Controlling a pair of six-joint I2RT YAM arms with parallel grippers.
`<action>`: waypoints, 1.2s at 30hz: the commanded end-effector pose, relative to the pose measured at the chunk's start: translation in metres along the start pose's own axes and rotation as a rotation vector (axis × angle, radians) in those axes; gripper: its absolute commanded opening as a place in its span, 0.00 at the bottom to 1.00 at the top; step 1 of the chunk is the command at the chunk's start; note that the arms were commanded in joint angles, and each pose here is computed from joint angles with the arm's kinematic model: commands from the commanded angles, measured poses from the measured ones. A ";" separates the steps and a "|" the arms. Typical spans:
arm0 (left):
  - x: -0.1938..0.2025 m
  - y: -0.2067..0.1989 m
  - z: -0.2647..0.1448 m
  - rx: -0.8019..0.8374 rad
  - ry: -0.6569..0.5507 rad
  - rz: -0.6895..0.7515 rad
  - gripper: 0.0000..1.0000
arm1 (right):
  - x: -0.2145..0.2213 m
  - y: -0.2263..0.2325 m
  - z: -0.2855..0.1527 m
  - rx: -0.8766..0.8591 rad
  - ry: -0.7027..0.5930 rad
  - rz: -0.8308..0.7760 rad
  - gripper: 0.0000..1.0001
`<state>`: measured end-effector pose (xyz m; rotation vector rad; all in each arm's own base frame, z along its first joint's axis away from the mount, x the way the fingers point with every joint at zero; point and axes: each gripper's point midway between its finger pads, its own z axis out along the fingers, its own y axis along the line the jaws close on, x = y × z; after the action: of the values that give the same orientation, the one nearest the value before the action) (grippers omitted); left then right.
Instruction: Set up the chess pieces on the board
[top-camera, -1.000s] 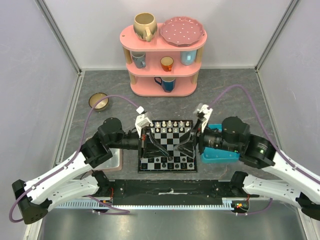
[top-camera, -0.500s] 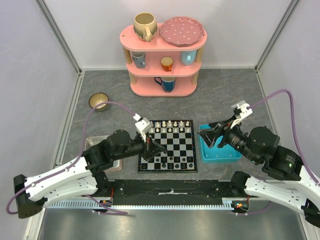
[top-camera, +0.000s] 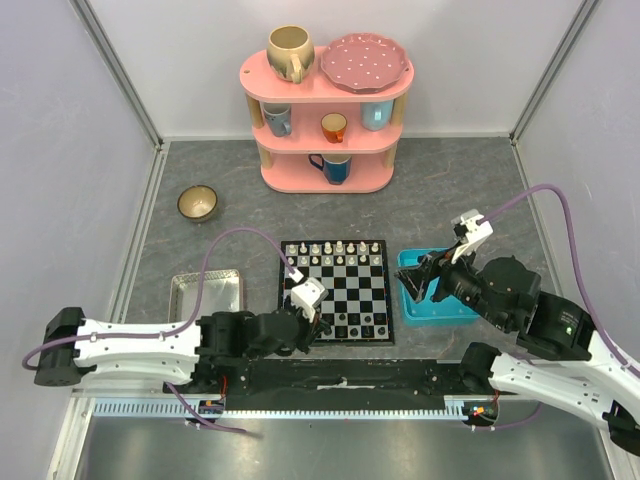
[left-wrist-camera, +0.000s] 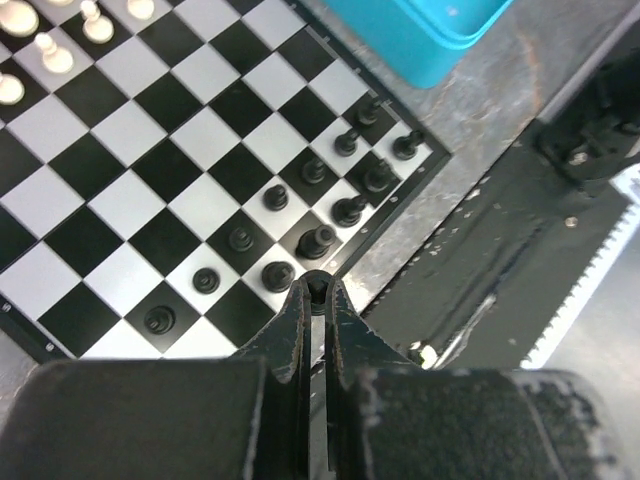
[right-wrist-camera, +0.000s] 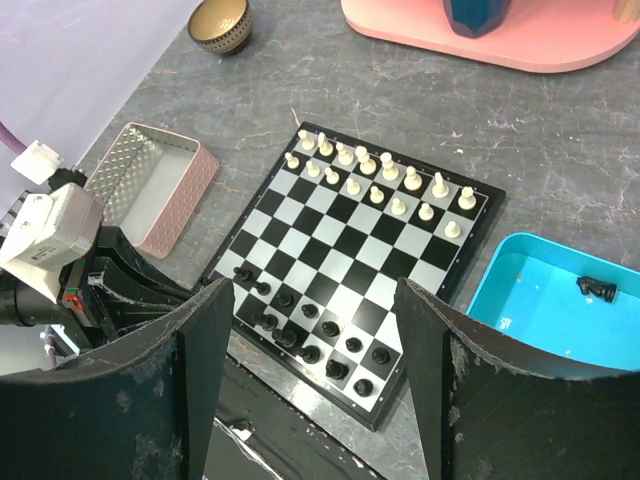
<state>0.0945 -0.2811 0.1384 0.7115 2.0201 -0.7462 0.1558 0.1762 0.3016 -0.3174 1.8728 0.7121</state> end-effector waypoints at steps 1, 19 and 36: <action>0.008 0.023 0.004 -0.169 -0.040 -0.021 0.02 | 0.000 -0.001 -0.005 -0.008 -0.018 0.022 0.73; 0.046 0.044 0.009 -0.196 -0.027 -0.017 0.02 | 0.014 -0.009 0.000 0.028 0.011 0.031 0.73; 0.058 0.041 0.020 -0.187 -0.002 -0.007 0.02 | 0.020 -0.010 0.003 0.031 0.028 0.024 0.74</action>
<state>0.1047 -0.2510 0.0653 0.6644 2.0728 -0.5038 0.1532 0.1730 0.2779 -0.3032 1.9234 0.6992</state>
